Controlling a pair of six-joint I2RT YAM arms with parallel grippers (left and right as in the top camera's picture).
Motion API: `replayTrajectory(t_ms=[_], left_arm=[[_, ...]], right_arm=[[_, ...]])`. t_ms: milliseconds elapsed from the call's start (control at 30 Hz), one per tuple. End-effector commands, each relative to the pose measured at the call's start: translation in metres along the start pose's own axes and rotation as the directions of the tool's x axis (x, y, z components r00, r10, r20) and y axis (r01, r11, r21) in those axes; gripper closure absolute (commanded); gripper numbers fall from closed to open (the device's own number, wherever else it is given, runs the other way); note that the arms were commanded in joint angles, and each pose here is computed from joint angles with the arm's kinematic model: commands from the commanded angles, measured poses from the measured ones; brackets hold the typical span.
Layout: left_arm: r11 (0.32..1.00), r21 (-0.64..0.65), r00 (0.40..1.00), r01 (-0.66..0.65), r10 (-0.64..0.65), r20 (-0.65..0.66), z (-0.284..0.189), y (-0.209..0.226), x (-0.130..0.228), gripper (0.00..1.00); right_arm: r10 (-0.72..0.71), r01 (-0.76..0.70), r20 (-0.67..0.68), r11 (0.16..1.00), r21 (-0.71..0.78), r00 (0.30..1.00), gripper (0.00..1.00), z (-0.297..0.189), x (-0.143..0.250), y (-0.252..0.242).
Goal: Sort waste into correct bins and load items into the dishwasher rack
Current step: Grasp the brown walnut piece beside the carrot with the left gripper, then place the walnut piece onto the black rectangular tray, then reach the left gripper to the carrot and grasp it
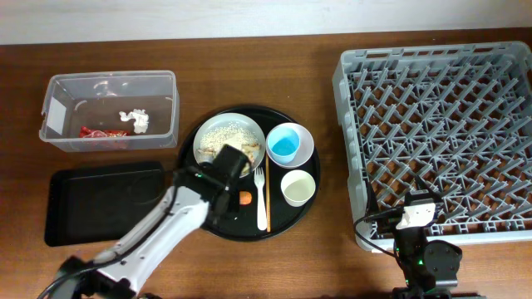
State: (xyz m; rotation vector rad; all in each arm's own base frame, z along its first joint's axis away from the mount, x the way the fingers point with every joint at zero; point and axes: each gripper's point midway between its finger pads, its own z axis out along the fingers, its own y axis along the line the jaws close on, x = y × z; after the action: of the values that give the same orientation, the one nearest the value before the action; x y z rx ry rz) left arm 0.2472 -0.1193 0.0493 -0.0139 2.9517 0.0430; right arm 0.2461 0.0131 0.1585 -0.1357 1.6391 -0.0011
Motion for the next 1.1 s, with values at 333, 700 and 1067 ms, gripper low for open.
replayTrajectory(t_ms=[333, 700, 1067], left_arm=[[0.638, -0.081, 0.635, 0.766, -0.732, 0.248, -0.019, 0.25, -0.04, 0.59], [0.729, 0.559, 0.747, 0.396, -0.609, 0.266, -0.145, 0.132, -0.066, 0.02], [0.878, 0.372, 0.931, -0.3, 0.183, 0.317, -0.119, -0.075, 0.003, 0.01]], right_arm=[[-0.007, 0.007, -0.004, 1.0, -0.002, 1.0, 0.01, 0.0, 0.003, 0.001], [-0.007, 0.007, -0.004, 1.0, -0.002, 1.0, 0.01, 0.0, 0.003, 0.001], [-0.007, 0.007, -0.004, 1.0, -0.002, 1.0, 0.01, 0.0, 0.003, 0.001]])
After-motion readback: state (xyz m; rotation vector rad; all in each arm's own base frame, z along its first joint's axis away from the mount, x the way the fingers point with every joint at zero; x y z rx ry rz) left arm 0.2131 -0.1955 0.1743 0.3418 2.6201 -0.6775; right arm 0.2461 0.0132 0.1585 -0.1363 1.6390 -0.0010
